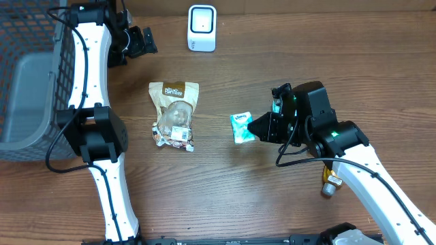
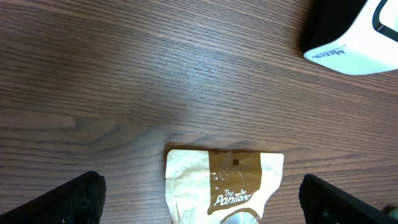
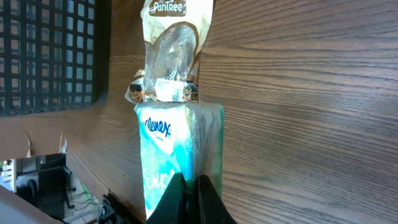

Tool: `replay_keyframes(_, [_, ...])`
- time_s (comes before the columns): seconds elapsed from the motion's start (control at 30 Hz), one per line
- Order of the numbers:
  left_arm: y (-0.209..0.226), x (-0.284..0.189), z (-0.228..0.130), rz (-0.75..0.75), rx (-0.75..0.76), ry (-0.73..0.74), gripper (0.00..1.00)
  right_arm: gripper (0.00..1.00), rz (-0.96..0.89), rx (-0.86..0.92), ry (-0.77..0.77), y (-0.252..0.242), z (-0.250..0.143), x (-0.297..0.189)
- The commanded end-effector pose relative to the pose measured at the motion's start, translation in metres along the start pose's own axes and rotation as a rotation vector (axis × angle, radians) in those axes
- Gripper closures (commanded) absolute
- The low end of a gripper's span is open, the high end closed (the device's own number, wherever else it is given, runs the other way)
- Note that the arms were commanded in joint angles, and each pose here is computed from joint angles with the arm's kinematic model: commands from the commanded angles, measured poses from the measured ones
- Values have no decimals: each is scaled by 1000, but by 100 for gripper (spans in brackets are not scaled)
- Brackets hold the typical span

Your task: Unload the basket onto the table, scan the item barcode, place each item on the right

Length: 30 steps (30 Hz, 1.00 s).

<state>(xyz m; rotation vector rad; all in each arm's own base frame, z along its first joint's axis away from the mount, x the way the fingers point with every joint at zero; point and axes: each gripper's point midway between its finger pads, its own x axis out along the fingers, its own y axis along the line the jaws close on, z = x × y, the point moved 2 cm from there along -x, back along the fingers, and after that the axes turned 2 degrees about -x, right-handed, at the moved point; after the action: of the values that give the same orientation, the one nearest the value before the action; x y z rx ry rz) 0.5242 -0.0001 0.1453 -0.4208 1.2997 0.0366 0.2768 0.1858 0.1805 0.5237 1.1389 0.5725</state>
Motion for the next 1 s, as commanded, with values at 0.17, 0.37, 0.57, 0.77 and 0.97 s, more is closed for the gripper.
replay_keyframes(0.17, [-10, -21, 5, -11, 8, -51, 0, 96, -3, -11, -10, 0, 2, -1])
replay_keyframes(0.37, [-10, -21, 5, -11, 8, -51, 0, 96, -3, -11, -10, 0, 2, -1])
replay_keyframes(0.57, [-10, -21, 5, -11, 8, -51, 0, 96, 2, -16, -18, 1, 4, -1])
replay_keyframes(0.77, [-10, -21, 5, -11, 8, -51, 0, 96, 1, -30, -46, 15, 17, -14])
replay_keyframes(0.97, [-10, -21, 5, -11, 8, -51, 0, 96, -162, -22, -126, 26, 50, -53])
